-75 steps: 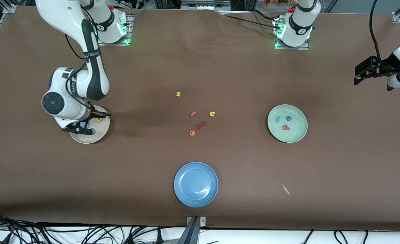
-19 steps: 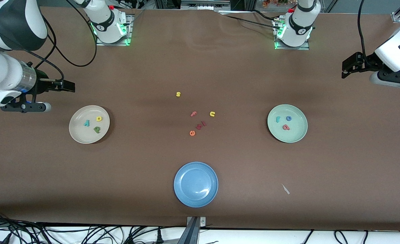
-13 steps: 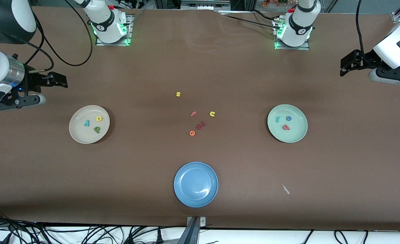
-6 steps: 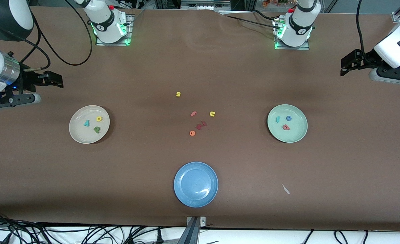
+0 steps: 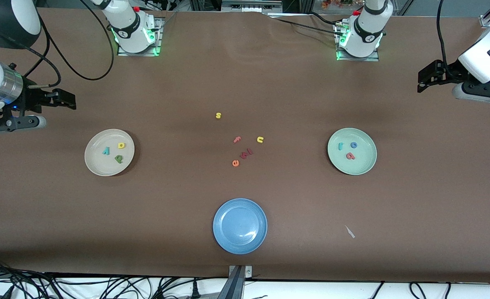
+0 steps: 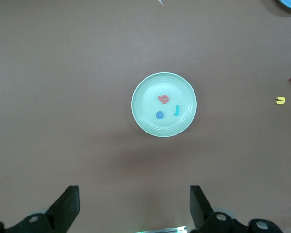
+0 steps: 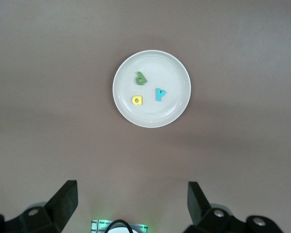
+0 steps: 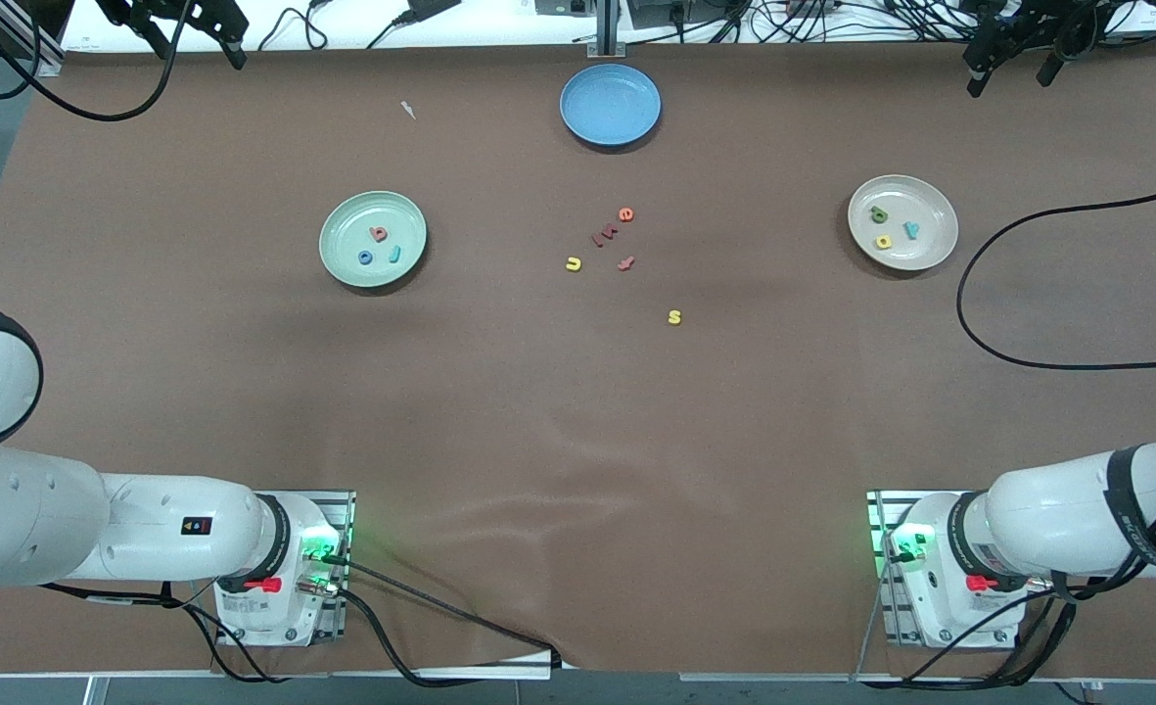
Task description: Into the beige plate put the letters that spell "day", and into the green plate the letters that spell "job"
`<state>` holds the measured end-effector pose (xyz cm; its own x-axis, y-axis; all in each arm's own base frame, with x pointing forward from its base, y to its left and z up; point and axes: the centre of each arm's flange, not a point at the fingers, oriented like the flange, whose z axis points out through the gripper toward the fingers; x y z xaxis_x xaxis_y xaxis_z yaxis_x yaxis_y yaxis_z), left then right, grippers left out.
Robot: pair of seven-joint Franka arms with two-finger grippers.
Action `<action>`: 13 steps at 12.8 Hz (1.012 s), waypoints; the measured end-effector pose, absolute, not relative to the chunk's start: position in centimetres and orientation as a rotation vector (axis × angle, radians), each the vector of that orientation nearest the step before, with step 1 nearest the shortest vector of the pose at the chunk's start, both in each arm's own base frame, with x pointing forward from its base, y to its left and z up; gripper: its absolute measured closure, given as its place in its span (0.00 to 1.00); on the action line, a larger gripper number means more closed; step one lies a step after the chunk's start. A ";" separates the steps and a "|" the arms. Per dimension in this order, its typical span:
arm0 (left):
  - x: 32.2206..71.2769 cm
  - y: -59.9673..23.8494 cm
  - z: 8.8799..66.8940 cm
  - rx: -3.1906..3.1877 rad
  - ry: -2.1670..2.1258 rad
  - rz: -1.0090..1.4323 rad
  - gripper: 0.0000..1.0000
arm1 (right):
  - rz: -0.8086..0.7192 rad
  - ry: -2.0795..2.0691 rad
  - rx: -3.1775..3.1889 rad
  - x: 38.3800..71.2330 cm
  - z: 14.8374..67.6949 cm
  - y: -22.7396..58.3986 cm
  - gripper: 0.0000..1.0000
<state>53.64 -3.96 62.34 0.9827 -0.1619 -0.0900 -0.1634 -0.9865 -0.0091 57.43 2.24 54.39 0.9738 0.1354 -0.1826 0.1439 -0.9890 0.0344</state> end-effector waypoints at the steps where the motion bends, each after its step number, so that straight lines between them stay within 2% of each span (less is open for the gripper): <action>1: 53.6 -4.0 62.3 -3.112 0.255 0.139 0.00 | -0.254 0.218 3.076 57.6 54.7 2.3 0.00; 6: 53.6 -4.0 62.3 -3.111 0.255 0.145 0.00 | -0.184 0.206 3.081 58.1 55.5 2.3 0.00; 13: 53.6 -4.2 62.3 -3.111 0.260 0.145 0.00 | -0.190 0.114 3.113 58.2 55.4 -0.4 0.00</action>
